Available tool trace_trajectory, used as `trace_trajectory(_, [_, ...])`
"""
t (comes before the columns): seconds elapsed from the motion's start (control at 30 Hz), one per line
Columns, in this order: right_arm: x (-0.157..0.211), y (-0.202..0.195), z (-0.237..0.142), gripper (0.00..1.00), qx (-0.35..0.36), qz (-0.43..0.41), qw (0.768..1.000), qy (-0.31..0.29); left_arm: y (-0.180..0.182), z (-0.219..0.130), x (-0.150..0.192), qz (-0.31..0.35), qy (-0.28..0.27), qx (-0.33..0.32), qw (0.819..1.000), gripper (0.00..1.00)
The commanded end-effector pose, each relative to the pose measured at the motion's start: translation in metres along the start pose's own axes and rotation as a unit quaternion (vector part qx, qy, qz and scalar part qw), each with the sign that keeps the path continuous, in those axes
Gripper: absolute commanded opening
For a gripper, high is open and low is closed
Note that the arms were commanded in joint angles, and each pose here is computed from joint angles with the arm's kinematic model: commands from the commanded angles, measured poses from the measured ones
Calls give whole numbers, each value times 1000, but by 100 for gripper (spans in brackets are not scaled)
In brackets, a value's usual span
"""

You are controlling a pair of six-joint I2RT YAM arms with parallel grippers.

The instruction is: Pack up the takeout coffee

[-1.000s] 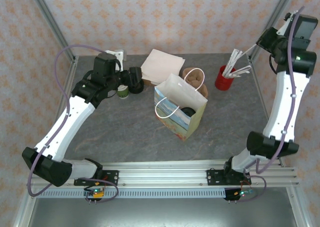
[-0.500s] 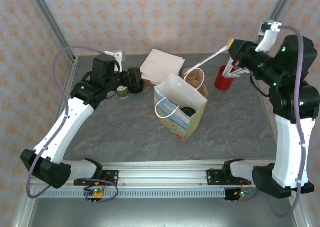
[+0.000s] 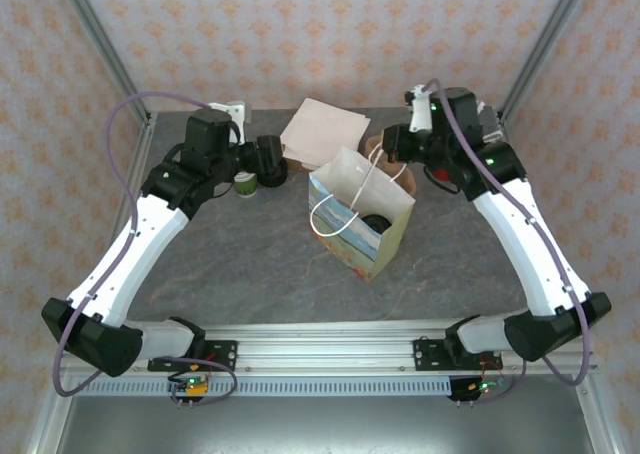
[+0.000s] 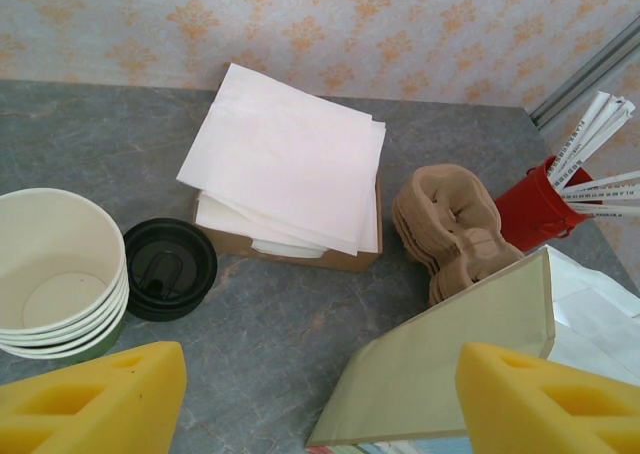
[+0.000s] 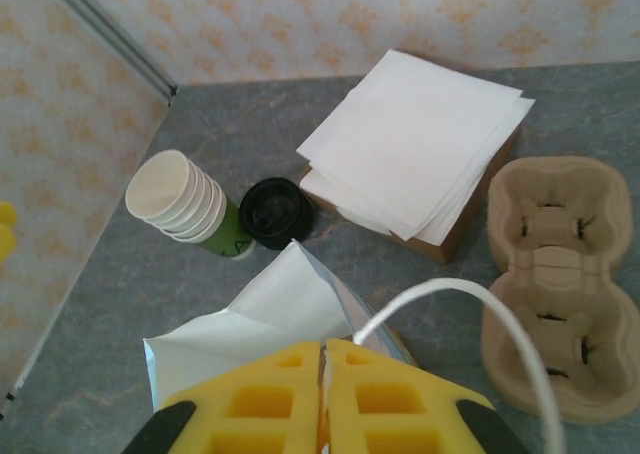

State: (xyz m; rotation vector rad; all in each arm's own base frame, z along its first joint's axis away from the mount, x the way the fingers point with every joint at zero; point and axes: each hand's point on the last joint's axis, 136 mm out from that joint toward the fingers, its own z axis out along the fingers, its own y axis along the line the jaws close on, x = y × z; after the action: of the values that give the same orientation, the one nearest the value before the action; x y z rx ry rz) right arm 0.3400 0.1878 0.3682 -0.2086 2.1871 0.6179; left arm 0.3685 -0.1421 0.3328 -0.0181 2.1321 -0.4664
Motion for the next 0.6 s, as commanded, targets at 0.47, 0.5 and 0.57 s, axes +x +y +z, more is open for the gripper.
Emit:
trace_trajectory(0.47, [-31, 5, -47, 71, 54, -75, 993, -74, 15, 104, 0, 83, 77, -86, 990, 69])
trace_trajectory(0.5, [-32, 5, -50, 72, 53, -75, 993, -79, 16, 115, -2, 102, 87, -100, 986, 69])
trace_trajectory(0.57, [-32, 4, -52, 73, 55, -75, 992, -86, 21, 134, -7, 124, 106, -123, 979, 68])
